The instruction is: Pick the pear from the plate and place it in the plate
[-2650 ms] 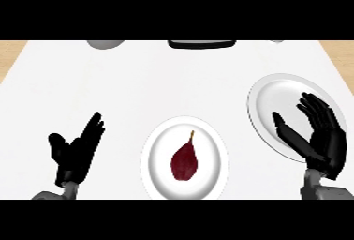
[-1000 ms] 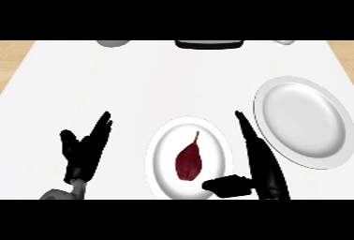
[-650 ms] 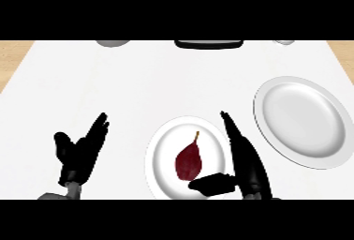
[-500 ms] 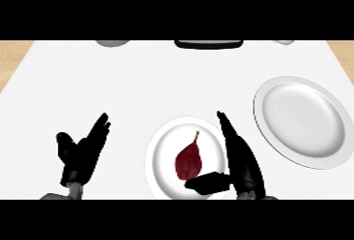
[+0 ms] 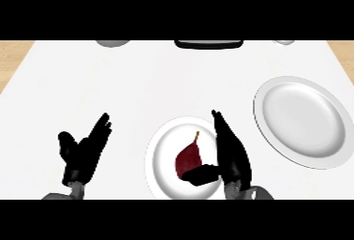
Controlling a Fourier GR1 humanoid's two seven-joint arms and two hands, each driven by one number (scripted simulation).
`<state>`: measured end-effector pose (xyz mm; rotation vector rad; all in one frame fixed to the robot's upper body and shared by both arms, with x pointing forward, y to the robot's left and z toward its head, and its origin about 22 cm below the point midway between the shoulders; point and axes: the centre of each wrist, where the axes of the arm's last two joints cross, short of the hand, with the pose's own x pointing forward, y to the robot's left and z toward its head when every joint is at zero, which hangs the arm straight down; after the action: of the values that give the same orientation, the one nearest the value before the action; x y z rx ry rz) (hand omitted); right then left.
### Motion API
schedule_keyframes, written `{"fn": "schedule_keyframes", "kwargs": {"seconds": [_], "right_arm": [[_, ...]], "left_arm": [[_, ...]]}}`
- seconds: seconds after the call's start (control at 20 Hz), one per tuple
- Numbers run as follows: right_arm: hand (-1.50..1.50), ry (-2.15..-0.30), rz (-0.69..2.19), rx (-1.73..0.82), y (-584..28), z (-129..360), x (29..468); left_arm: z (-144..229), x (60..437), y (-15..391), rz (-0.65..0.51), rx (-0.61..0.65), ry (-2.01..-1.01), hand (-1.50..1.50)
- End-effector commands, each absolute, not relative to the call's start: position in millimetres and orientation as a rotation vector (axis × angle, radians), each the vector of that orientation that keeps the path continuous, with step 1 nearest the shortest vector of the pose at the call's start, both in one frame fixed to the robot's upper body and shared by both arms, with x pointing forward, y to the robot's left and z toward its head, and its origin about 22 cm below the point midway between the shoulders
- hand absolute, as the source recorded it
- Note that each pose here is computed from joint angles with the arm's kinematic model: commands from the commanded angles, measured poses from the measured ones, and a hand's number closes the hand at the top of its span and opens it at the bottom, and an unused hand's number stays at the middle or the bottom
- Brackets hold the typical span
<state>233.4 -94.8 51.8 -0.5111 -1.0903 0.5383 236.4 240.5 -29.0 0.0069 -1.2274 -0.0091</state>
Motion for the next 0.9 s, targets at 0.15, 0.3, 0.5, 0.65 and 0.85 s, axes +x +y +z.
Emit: {"fn": "schedule_keyframes", "kwargs": {"seconds": [0.15,0.3,0.5,0.65,0.85], "right_arm": [[-1.50,-1.065,0.567,-0.484,-84.4,39.8,235.0],[-1.50,-1.039,0.597,-0.480,-81.0,17.3,223.5],[1.50,-1.001,0.710,-0.457,-84.5,13.4,247.2],[1.50,-1.069,0.757,-0.488,-59.7,14.1,239.8],[1.50,-1.077,0.740,-0.526,-74.3,1.0,249.4]], "left_arm": [[-22.4,246.4,235.8,0.000,0.021,-1.195,0.00],[-42.5,226.7,231.8,-0.009,-0.007,-1.188,0.00],[-24.1,221.1,240.8,-0.010,0.008,-1.193,0.00],[-38.5,241.3,237.9,-0.006,-0.002,-1.169,0.00],[-47.7,242.9,234.2,-0.008,-0.006,-1.188,0.00]]}}
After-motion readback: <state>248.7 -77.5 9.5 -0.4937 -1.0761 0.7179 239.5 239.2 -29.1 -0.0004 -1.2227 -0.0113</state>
